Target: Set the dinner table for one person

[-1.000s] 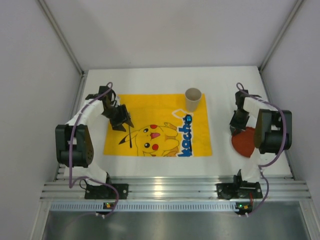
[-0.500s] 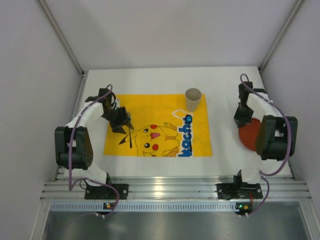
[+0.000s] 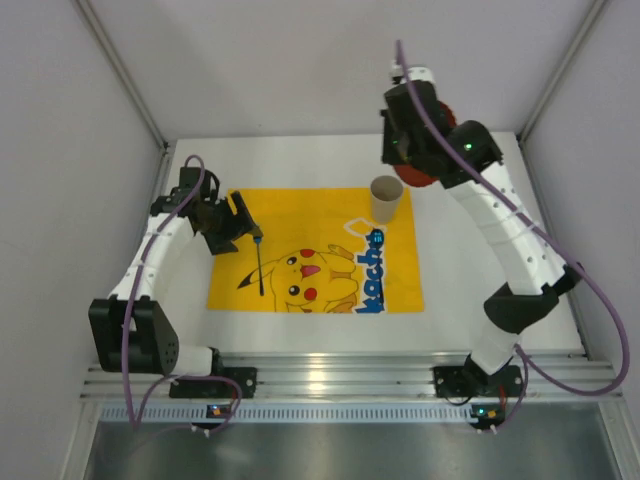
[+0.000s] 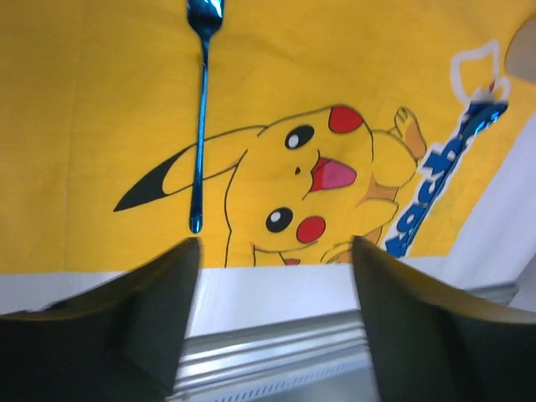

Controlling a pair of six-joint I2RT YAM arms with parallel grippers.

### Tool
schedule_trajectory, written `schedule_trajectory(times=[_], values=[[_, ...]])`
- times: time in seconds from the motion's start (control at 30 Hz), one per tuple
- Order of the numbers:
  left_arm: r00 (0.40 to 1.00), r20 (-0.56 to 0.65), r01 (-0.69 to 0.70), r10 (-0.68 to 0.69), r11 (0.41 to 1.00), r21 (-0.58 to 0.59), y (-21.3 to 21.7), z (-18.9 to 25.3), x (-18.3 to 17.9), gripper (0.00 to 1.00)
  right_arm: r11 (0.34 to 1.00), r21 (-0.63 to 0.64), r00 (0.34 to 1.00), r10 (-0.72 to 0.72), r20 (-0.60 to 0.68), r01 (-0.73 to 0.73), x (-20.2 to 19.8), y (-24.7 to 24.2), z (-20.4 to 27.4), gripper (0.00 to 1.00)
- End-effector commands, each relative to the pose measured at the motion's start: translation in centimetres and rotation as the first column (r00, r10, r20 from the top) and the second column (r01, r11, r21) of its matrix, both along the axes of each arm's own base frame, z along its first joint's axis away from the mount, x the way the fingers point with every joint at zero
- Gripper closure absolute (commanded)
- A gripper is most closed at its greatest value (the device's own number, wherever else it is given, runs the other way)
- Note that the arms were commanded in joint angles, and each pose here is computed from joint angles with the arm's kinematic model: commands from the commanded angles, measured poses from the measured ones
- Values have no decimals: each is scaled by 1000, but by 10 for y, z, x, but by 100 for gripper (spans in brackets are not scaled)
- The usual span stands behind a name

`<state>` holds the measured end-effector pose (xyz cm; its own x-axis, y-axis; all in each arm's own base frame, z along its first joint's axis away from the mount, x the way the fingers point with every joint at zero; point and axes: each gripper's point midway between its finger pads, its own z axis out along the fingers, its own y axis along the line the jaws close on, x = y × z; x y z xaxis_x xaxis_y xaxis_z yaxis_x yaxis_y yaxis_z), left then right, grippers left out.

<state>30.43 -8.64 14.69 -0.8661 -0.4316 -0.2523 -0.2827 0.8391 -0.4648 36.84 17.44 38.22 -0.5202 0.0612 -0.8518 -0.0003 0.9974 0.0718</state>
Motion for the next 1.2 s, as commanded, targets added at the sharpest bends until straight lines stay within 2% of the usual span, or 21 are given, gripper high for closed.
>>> schedule_trajectory(times=[0.0, 0.03, 0.13, 0.27, 0.5, 0.63, 0.93, 1.17], values=[[981, 113, -169, 156, 979, 118, 31, 30, 1, 16, 948, -153, 960, 273, -58, -279, -34, 97, -23, 100], [974, 131, -203, 185, 969, 142, 38, 38, -9, 2, 917, -190, 936, 337, -97, -350, -36, 122, -40, 100], [942, 198, -312, 272, 927, 208, 60, 52, -23, 2, 843, -174, 860, 490, -139, -508, -59, 179, -63, 100], [907, 273, -384, 321, 896, 221, 73, 67, -45, 2, 747, -163, 761, 604, -237, -644, -87, 221, -102, 100], [900, 274, -399, 339, 893, 207, 73, 67, -75, 2, 690, -141, 649, 564, -510, -710, -107, 235, -213, 100], [892, 290, -411, 347, 890, 197, 74, 74, -90, 2, 687, -193, 642, 488, -592, -700, -105, 226, -260, 100], [884, 304, -424, 355, 882, 206, 78, 85, -112, 2, 683, -237, 634, 414, -654, -691, -104, 220, -316, 100], [885, 311, -416, 347, 888, 194, 76, 88, -115, 2, 685, -174, 606, 462, -647, -707, -108, 230, -336, 99]])
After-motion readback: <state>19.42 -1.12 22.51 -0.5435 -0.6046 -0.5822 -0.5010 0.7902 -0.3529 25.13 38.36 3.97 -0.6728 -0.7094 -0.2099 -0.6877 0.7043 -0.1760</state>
